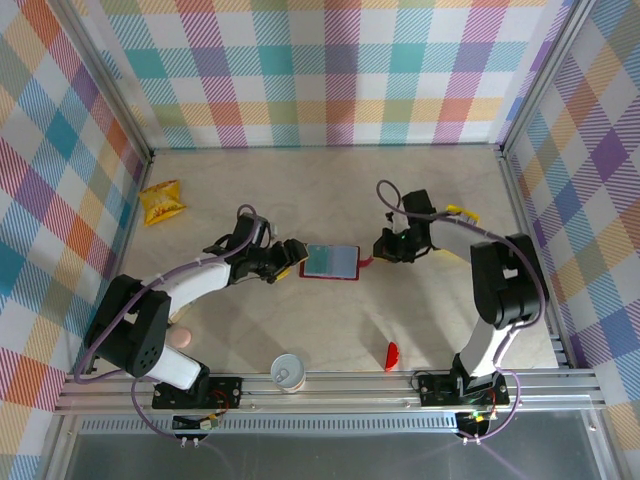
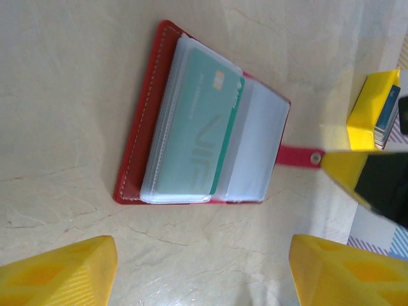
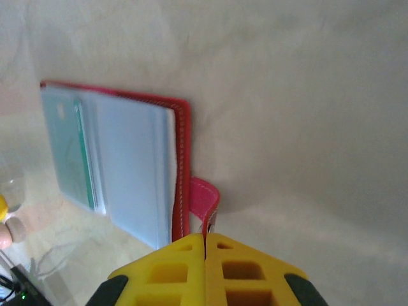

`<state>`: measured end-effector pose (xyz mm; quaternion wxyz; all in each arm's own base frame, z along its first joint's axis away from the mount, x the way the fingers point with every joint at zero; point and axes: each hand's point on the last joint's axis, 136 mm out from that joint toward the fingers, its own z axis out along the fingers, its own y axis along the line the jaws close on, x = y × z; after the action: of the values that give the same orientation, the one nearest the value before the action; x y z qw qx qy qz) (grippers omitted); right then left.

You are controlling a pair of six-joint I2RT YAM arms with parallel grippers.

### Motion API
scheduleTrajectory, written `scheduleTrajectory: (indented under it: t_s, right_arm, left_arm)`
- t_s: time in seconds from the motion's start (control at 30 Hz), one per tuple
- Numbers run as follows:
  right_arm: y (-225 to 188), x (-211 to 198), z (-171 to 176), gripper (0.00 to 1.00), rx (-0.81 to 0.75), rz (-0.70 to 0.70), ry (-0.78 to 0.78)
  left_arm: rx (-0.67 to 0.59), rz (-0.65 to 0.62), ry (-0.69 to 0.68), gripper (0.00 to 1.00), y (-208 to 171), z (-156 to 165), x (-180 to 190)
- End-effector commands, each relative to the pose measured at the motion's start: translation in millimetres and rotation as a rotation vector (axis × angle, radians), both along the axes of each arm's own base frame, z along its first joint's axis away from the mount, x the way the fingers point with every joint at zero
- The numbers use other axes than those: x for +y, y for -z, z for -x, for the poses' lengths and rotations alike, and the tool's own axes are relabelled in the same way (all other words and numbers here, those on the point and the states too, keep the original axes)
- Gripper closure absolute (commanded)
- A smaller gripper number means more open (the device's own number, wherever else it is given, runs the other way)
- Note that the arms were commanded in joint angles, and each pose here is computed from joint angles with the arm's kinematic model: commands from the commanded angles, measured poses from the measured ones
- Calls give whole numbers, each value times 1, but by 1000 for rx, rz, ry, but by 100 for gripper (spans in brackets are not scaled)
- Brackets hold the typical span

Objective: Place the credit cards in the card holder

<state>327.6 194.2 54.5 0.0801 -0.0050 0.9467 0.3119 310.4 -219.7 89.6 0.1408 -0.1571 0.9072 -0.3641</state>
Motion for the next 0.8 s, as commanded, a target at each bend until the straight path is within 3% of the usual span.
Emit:
scheduleTrajectory:
  t_s: [0.0, 0.4, 0.77]
  right_arm:
    - [-10, 14, 9, 100, -10, -41, 22]
    - [-6, 18, 19, 100, 10, -83, 13]
    - [-2, 19, 18, 100, 8, -93, 14]
  left_arm:
    - [5, -72, 1, 27, 0, -7, 8]
    - [-21, -81, 155, 25, 9, -17, -9]
    - [-38, -216, 249, 27, 14, -28, -4]
